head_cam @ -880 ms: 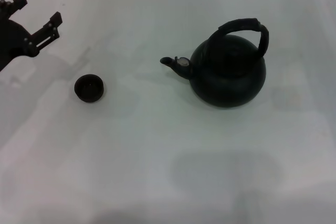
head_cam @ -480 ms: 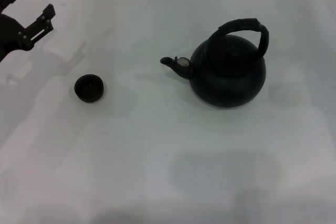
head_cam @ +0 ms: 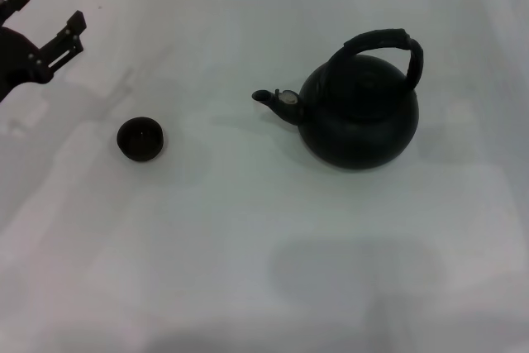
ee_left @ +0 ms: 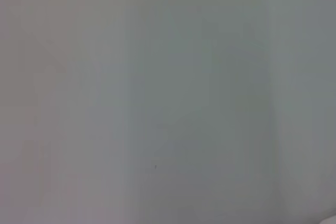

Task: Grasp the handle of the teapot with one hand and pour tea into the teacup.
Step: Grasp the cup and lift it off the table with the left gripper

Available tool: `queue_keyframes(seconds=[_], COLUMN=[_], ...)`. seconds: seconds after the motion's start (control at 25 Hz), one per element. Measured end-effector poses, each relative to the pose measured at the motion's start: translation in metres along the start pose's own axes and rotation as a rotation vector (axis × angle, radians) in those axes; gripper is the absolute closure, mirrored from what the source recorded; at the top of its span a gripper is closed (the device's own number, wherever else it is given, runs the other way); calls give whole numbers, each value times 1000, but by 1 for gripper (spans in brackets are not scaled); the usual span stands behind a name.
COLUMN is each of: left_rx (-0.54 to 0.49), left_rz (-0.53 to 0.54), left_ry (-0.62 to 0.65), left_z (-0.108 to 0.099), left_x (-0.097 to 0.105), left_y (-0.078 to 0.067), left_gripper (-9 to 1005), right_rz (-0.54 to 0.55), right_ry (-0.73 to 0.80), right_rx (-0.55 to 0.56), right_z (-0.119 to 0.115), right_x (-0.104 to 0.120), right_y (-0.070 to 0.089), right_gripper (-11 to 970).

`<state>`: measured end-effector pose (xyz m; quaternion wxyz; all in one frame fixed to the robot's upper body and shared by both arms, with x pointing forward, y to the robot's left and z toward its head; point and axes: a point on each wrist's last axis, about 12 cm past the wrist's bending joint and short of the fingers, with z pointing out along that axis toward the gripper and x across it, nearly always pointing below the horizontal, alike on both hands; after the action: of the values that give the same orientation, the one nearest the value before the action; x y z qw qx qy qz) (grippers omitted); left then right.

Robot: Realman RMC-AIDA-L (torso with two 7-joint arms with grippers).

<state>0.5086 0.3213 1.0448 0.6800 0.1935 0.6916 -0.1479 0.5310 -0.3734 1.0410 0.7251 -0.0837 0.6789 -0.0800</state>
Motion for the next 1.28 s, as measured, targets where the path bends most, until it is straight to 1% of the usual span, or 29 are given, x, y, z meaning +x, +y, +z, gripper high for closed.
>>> queue_keyframes(seconds=[0.24, 0.36, 0.44, 0.48, 0.52, 0.56, 0.72, 0.84, 0.96, 1.0, 1.04, 1.08, 1.28], left_rx=[-4, 0, 21, 53, 64, 64, 84, 107, 147, 160, 182, 182, 198], left_rz=[-5, -64, -114, -142, -148, -148, -137, -157, -158, -149, -138, -138, -146], left_ry=[1, 7, 21, 51, 72, 72, 152, 194, 259, 280, 307, 307, 332], left_z=[0, 0, -1, -1, -1, -1, -5, -8, -10, -11, -12, -12, -12], left_x=[0, 0, -2, -5, -7, -7, -14, -20, -27, -28, -28, -28, -22], left_y=[1, 3, 4, 6, 7, 7, 7, 6, 3, 0, -5, -5, -16], left_gripper=[117, 117, 116, 116, 116, 116, 115, 114, 113, 113, 112, 111, 110], right_rz=[5, 6, 6, 6, 5, 3, -2, -2, 1, 2, 4, 4, 8], right_ry=[7, 7, 9, 12, 13, 12, 5, 17, 35, 50, 58, 58, 71], right_rx=[0, 0, 0, 0, 1, 1, -2, -4, -4, -3, -2, -2, -3], right_z=[-1, -1, -1, -1, -1, 0, 4, 8, 8, 8, 8, 8, 6], right_x=[1, 1, 2, 2, 2, 2, -1, -1, 1, 3, 4, 4, 6], right_y=[1, 1, 1, 1, 1, 1, 1, 2, 3, 3, 3, 3, 5], right_gripper=[381, 381, 381, 381, 381, 381, 382, 382, 382, 382, 382, 382, 382])
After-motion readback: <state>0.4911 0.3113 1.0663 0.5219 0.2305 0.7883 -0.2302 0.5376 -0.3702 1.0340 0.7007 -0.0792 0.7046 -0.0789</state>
